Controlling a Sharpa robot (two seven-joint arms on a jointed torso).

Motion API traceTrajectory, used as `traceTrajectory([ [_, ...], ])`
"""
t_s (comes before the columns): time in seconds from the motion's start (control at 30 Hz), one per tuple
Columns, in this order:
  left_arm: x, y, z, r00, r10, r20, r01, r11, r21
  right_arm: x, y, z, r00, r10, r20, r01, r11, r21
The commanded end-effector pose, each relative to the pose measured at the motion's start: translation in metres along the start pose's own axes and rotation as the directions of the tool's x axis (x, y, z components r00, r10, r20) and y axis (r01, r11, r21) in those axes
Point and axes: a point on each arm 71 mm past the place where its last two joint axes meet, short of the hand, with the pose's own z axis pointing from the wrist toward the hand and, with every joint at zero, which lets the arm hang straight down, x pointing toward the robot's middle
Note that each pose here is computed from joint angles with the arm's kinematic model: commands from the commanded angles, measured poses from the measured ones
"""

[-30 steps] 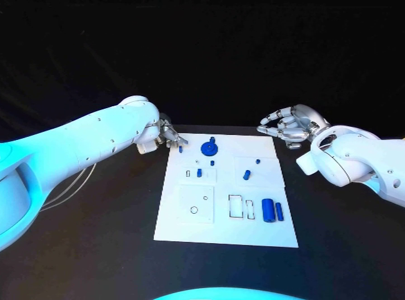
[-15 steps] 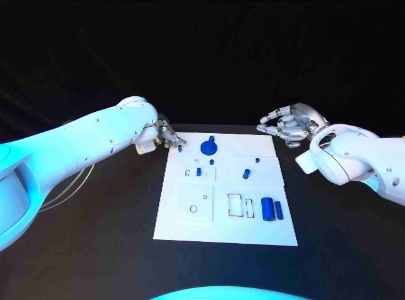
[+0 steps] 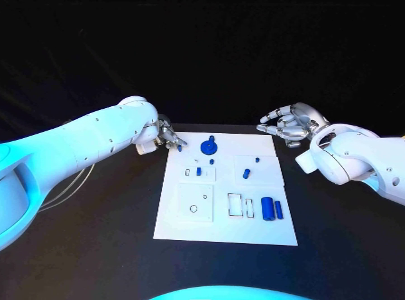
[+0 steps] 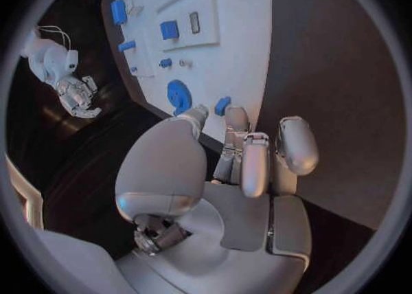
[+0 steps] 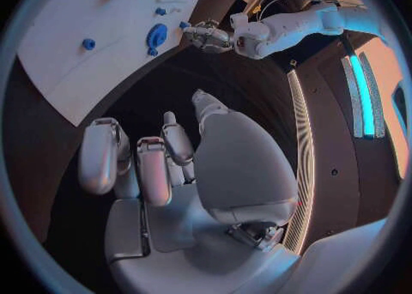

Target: Assemble the parts on the task board

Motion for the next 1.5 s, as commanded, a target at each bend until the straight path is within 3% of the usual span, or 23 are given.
traceTrajectory([
  [0.03, 0.0004, -0.002, -0.0002, 1.0, -0.009, 0.003, 0.009, 1.0, 0.011, 0.0007, 0.0003, 0.0001, 1.0, -0.001, -0.003, 0.001, 1.0, -0.002],
  [0.47, 0.0007, -0.0032, -0.0002, 1.0, -0.031, -0.004, 0.031, 0.999, 0.033, 0.001, 0.0001, 0.0005, 1.0, -0.001, -0.007, 0.001, 1.0, 0.0],
  [0.97, 0.0, 0.002, 0.0007, 1.0, -0.01, -0.018, 0.01, 1.0, -0.003, 0.0011, 0.0001, 0.0005, 1.0, -0.001, -0.009, 0.001, 1.0, 0.001],
  [1.5, -0.0006, 0.0048, 0.0002, 0.999, -0.026, -0.024, 0.026, 1.0, 0.006, 0.0009, 0.0, 0.0006, 1.0, -0.001, -0.007, 0.001, 1.0, 0.0],
])
